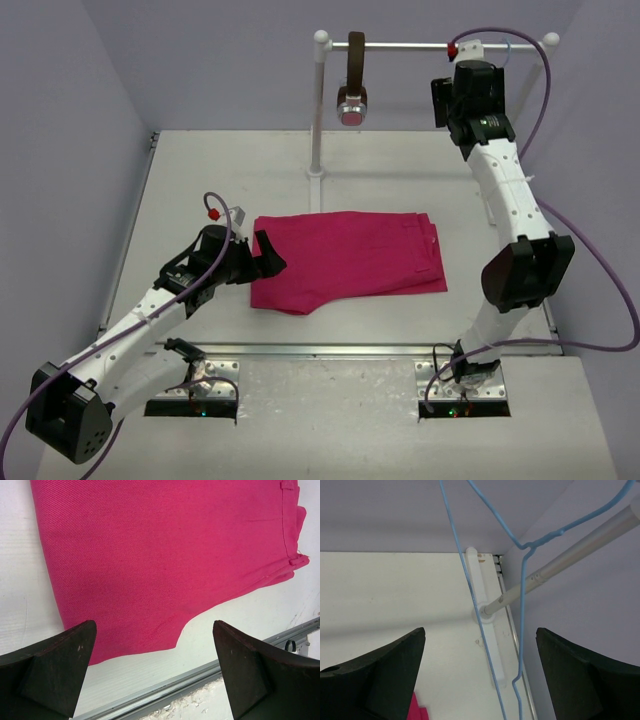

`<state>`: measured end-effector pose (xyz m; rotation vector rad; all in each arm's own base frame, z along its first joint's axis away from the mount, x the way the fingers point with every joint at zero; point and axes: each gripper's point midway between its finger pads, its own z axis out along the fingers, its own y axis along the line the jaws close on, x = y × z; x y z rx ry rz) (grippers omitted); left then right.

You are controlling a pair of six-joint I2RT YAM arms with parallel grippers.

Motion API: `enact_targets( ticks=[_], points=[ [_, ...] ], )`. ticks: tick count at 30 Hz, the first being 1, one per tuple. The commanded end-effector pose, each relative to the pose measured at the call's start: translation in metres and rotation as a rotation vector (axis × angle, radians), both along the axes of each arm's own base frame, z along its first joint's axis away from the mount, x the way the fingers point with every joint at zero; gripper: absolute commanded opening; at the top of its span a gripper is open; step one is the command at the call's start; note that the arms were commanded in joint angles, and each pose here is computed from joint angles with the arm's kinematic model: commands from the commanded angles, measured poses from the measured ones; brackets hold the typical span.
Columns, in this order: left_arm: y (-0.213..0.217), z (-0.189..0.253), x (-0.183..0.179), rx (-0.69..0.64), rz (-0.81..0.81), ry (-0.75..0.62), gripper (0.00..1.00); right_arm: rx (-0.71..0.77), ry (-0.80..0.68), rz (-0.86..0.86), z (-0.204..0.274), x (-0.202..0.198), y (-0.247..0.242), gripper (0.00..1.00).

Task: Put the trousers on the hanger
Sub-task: Pick up the hanger from the clothesline.

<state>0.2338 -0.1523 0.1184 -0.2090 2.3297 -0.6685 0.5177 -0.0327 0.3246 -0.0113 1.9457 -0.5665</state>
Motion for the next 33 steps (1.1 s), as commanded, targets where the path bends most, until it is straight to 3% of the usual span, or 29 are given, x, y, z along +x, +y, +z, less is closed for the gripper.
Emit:
enact_targets(
  ticks=[1, 11, 14, 15, 16, 22, 29, 33],
  points=[
    [-0.008, 0.01, 0.0, -0.029, -0.035, -0.047, 1.0, -0.076, -0.036, -0.128, 0.018, -0.006, -0.023, 0.93],
    [-0.012, 0.012, -0.004, -0.035, -0.055, -0.058, 1.0, -0.136, -0.045, -0.311, -0.01, 0.014, -0.049, 0.92],
    [-0.013, 0.013, -0.006, -0.034, -0.058, -0.063, 1.0, -0.047, 0.051, -0.259, -0.044, 0.019, -0.042, 0.86],
    [-0.013, 0.013, -0.006, -0.034, -0.058, -0.063, 1.0, -0.031, 0.046, -0.233, -0.041, 0.019, -0.038, 0.81],
    [-0.013, 0.013, -0.006, -0.036, -0.055, -0.064, 1.0, -0.004, 0.047, -0.215, -0.045, 0.014, -0.035, 0.62],
    [-0.015, 0.013, -0.007, -0.033, -0.064, -0.062, 1.0, 0.092, -0.028, -0.229, -0.053, 0.003, -0.033, 0.26],
    [-0.016, 0.013, -0.009, -0.031, -0.065, -0.061, 1.0, 0.159, -0.047, -0.221, -0.067, -0.006, -0.031, 0.0],
    [-0.015, 0.012, -0.008, -0.025, -0.061, -0.056, 1.0, 0.204, -0.057, -0.184, -0.065, -0.015, -0.023, 0.0]
  ],
)
